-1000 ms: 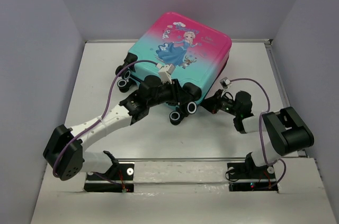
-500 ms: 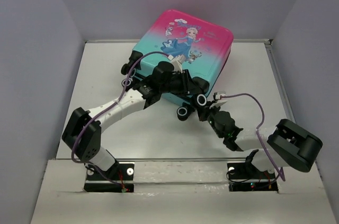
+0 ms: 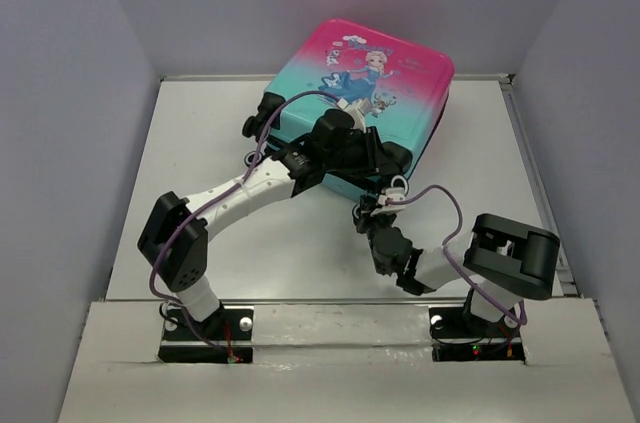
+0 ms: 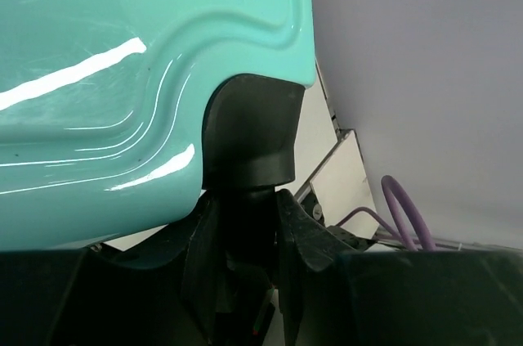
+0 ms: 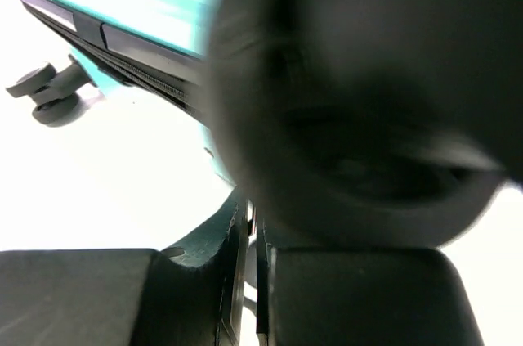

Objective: Pack the luggage

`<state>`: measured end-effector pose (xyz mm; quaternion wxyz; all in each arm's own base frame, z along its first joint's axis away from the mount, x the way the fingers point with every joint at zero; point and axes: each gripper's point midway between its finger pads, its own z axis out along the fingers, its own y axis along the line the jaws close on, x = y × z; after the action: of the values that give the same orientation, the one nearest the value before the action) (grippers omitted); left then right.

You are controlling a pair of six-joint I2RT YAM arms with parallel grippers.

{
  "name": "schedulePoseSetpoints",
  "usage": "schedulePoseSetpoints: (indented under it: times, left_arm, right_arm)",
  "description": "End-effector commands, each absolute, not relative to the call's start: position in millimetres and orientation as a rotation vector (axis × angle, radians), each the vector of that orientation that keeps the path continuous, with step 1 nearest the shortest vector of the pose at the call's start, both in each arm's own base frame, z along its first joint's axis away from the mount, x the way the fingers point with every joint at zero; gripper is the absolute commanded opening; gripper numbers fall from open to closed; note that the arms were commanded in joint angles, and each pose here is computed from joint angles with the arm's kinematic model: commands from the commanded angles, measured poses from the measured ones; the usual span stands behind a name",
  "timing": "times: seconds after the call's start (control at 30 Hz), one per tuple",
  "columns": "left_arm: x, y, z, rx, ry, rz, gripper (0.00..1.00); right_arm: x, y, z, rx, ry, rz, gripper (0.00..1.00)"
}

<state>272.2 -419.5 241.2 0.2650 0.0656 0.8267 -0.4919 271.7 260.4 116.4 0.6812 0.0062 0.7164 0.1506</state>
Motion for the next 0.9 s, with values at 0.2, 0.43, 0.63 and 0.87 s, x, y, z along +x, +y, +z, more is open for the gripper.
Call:
schedulePoseSetpoints:
  times: [0.2, 0.43, 0.63, 0.87]
  left_arm:
    - [175, -518, 440, 0.572, 1.51, -1.921, 0.43]
    - [154, -528, 433, 0.65, 1.563, -1.85, 0.88]
    - [214, -441, 466, 0.562, 1.567, -1.359, 0.99]
    - [282, -248, 388, 0.226, 1.757, -0.875, 0.99]
  right_arm:
    - [268, 396, 226, -0.033, 1.317, 0.892, 0.07]
    - [272, 426, 220, -0.076, 1.337, 0.957, 0.07]
    - [264, 357, 182, -0.023, 1.43, 0.927, 0.07]
    - [249, 330, 159, -0.093, 1.525, 0.935, 0.07]
